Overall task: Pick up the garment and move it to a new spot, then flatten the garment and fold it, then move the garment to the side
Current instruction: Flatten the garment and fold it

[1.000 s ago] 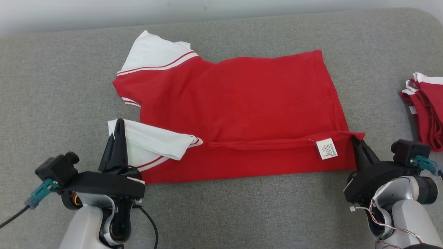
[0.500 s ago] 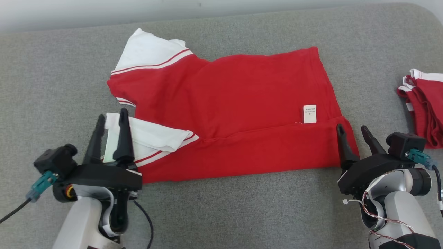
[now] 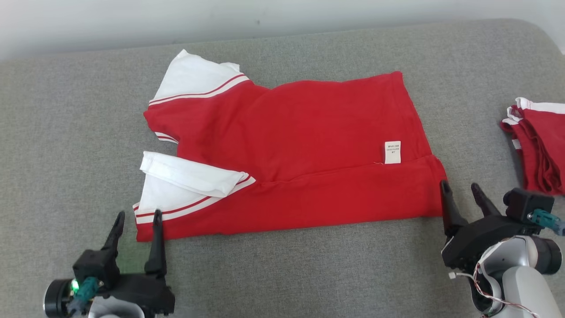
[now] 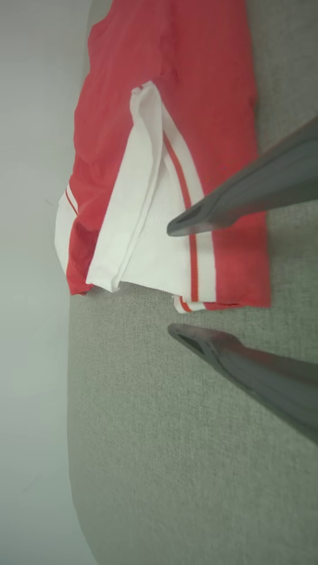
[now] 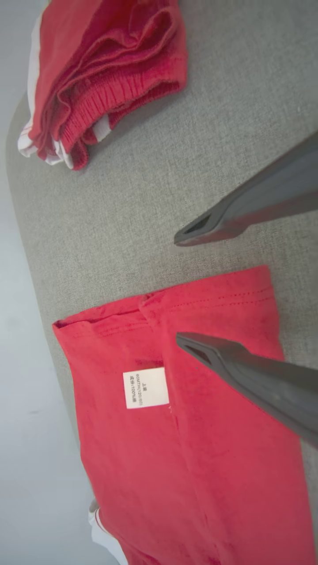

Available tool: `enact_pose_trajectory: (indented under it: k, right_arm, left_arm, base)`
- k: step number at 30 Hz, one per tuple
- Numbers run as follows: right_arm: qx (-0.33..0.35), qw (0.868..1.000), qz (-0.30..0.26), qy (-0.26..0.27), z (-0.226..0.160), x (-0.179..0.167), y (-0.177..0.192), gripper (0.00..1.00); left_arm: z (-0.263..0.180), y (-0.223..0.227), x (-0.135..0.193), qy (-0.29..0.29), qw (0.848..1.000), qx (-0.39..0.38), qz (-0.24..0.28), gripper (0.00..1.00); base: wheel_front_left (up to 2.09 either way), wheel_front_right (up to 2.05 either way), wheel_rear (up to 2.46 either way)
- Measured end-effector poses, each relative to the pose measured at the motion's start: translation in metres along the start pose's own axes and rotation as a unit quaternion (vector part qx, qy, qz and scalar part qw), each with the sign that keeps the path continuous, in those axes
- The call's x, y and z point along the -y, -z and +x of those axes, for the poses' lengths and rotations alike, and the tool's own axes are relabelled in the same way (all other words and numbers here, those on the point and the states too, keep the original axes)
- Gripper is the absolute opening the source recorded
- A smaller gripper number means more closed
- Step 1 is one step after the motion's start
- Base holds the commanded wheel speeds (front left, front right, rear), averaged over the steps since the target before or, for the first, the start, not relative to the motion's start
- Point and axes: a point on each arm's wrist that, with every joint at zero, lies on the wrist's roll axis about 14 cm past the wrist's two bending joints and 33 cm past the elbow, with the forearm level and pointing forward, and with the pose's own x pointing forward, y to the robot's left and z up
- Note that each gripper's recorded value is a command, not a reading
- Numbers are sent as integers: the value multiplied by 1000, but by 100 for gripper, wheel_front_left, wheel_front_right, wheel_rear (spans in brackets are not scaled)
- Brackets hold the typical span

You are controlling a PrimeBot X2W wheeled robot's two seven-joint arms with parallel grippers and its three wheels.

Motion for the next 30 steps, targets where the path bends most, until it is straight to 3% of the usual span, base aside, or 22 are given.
enact_pose_trajectory:
  k: [9,20,21,22,23,24,30]
  right_arm:
    - [-72,997,-16,22,-6,12,31,100]
    - [-127,991,-29,11,6,2,51,100]
    - [-129,991,-30,10,7,0,51,100]
    - [-130,991,-30,8,8,-1,51,74]
    - [-130,991,-30,6,9,-2,51,12]
    - [-131,991,-30,4,10,-4,52,0]
    - [-116,993,-11,-6,10,-10,46,0]
  left_arm:
    - [-10,31,-9,-18,997,-66,28,100]
    - [-3,50,0,-13,992,-122,15,100]
    - [-3,50,0,-13,992,-123,13,58]
    - [-3,52,1,-9,992,-127,11,42]
    - [-2,52,2,-9,992,-128,9,0]
    - [-2,52,3,-4,992,-129,6,0]
    - [-4,50,5,-1,991,-130,-12,0]
  base:
    - [0,0,0]
    - [0,0,0]
    - [0,0,0]
    - [0,0,0]
    - [0,0,0]
    - [0,0,0]
    - [0,0,0]
